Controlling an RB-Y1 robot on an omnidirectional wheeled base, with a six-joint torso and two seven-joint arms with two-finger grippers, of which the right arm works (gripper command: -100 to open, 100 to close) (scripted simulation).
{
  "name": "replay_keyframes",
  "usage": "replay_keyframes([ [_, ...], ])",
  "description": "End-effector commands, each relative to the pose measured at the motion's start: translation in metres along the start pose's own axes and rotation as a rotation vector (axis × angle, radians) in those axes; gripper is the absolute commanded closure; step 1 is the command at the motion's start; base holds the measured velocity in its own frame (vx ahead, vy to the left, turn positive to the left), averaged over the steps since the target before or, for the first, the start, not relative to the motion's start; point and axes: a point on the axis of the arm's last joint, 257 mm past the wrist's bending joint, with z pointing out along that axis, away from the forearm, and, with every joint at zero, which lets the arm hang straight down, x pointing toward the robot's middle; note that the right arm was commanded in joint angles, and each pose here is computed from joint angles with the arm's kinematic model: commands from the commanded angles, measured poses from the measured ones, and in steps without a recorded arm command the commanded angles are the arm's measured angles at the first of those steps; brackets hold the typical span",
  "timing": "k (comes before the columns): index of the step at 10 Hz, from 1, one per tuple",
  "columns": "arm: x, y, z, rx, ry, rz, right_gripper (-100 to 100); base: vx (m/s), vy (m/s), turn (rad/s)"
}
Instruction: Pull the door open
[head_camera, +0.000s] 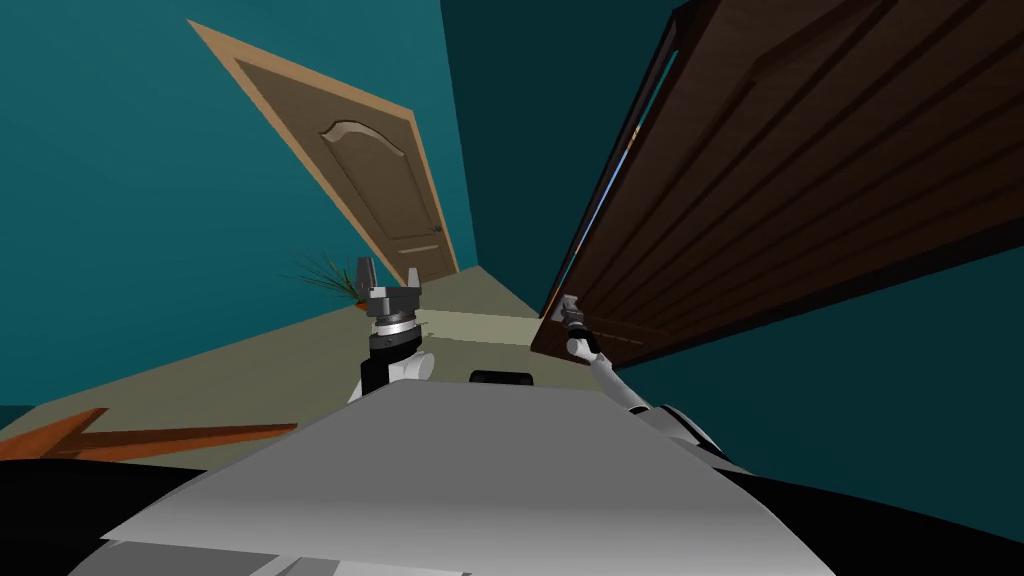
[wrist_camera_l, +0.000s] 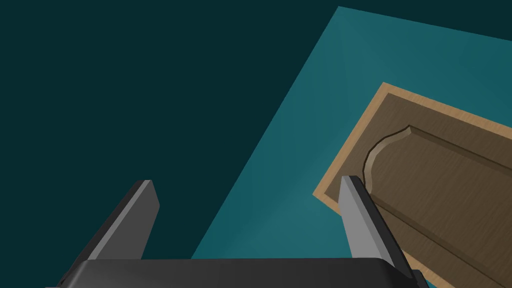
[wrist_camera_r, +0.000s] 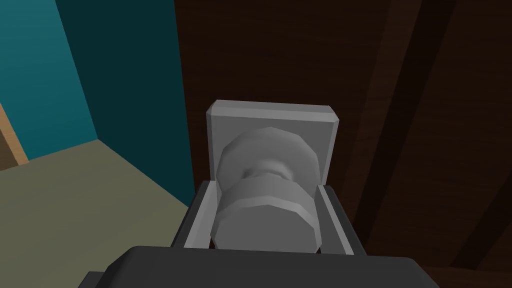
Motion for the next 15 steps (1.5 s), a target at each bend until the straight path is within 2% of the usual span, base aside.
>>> replay_keyframes([
  [1,-0.002,-0.004,-0.0037,0.018,-0.003,0.000,100,-0.245,-0.061,0.083],
  [6,-0.001,-0.016,-0.0118,0.078,-0.003,0.002,100,-0.198,-0.078,0.098],
  [7,-0.002,-0.016,-0.0109,0.073,-0.005,0.001,100,-0.099,-0.030,0.036],
  [8,-0.003,-0.021,-0.0152,0.096,-0.006,0.001,100,-0.139,-0.059,0.093],
  [15,-0.001,-0.031,-0.0293,0.172,-0.002,0.001,100,-0.189,-0.075,0.084],
])
